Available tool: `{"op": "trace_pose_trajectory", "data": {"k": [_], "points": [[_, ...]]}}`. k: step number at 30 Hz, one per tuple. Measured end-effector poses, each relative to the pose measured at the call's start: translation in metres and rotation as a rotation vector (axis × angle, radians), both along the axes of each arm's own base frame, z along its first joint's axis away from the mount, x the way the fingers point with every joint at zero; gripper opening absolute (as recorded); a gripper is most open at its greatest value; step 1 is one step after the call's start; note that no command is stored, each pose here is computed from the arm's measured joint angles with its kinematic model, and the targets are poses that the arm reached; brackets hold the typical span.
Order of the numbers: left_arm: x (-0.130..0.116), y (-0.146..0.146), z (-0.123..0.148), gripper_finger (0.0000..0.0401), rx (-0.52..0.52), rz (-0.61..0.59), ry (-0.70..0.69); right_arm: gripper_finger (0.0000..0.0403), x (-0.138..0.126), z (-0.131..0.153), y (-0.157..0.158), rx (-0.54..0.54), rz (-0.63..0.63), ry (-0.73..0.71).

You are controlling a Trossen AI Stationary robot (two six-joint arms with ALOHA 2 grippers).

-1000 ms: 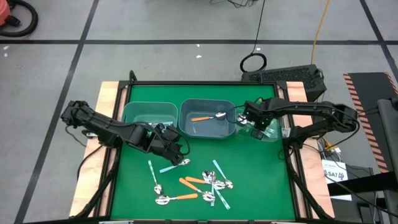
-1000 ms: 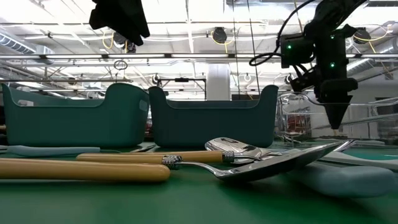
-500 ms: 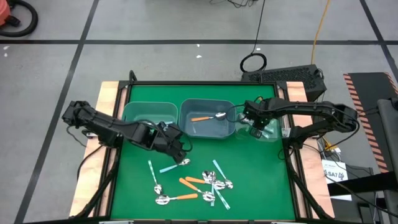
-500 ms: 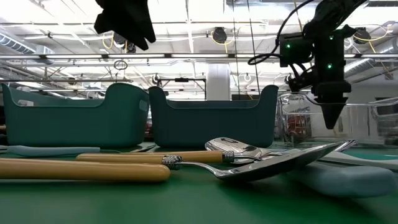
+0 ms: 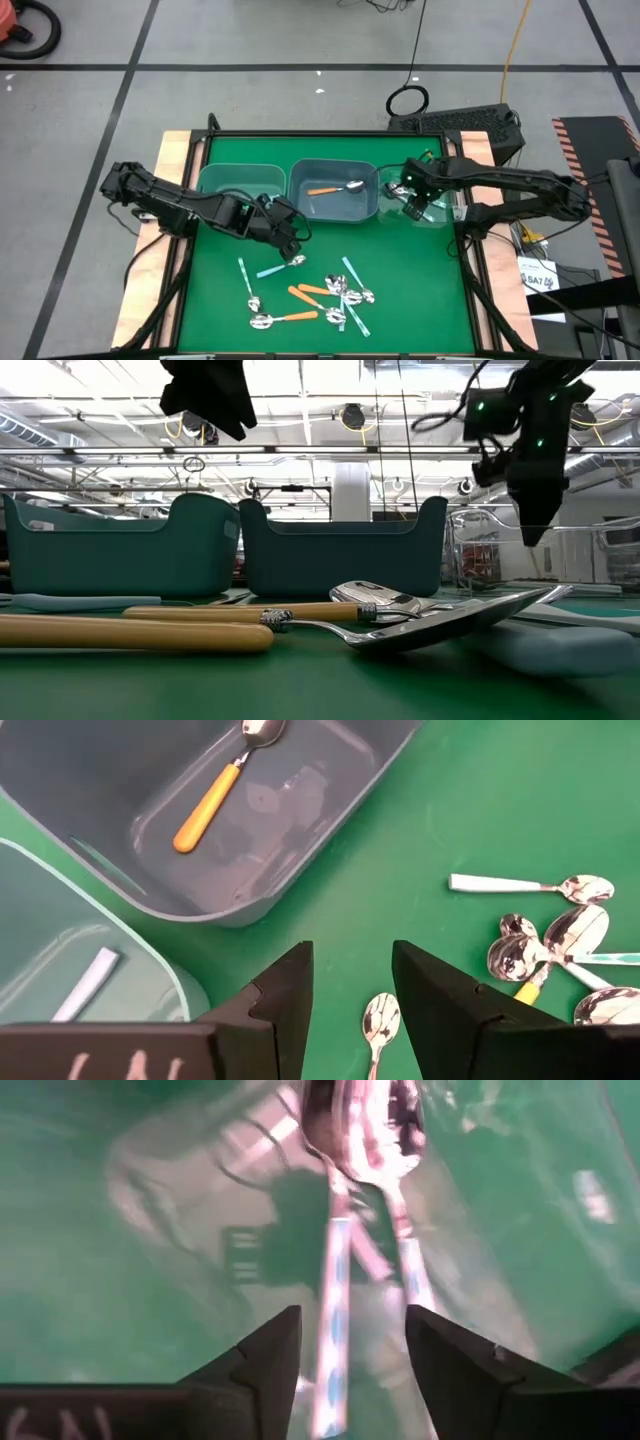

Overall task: Sort silverware by color (type)
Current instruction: Put the blue spoon into the green bin

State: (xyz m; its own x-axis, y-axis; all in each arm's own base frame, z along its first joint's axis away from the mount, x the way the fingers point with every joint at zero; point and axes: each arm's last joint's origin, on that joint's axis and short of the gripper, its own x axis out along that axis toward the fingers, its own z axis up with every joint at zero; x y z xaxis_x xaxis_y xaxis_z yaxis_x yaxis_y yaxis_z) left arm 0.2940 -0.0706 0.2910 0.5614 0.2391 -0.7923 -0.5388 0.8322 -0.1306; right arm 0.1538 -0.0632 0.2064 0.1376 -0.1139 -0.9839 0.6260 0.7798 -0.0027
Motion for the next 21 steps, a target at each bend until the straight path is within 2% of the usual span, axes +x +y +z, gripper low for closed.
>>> {"op": "trace_pose_trajectory", "data": {"k": [7, 14, 21], "points": [[0.001, 0.004, 0.0, 0.0145, -0.025, 0.045, -0.009, 0.0168, -0.018, 0.026, 0.017, 0.006, -0.148, -0.218], [-0.004, -0.015, 0.0, 0.015, -0.089, -0.006, -0.004, 0.0167, -0.031, 0.042, 0.033, 0.047, -0.219, -0.377], [-0.015, -0.037, -0.002, 0.0218, -0.1, -0.055, 0.032, 0.0167, -0.026, 0.059, 0.044, 0.079, -0.181, -0.504]]}}
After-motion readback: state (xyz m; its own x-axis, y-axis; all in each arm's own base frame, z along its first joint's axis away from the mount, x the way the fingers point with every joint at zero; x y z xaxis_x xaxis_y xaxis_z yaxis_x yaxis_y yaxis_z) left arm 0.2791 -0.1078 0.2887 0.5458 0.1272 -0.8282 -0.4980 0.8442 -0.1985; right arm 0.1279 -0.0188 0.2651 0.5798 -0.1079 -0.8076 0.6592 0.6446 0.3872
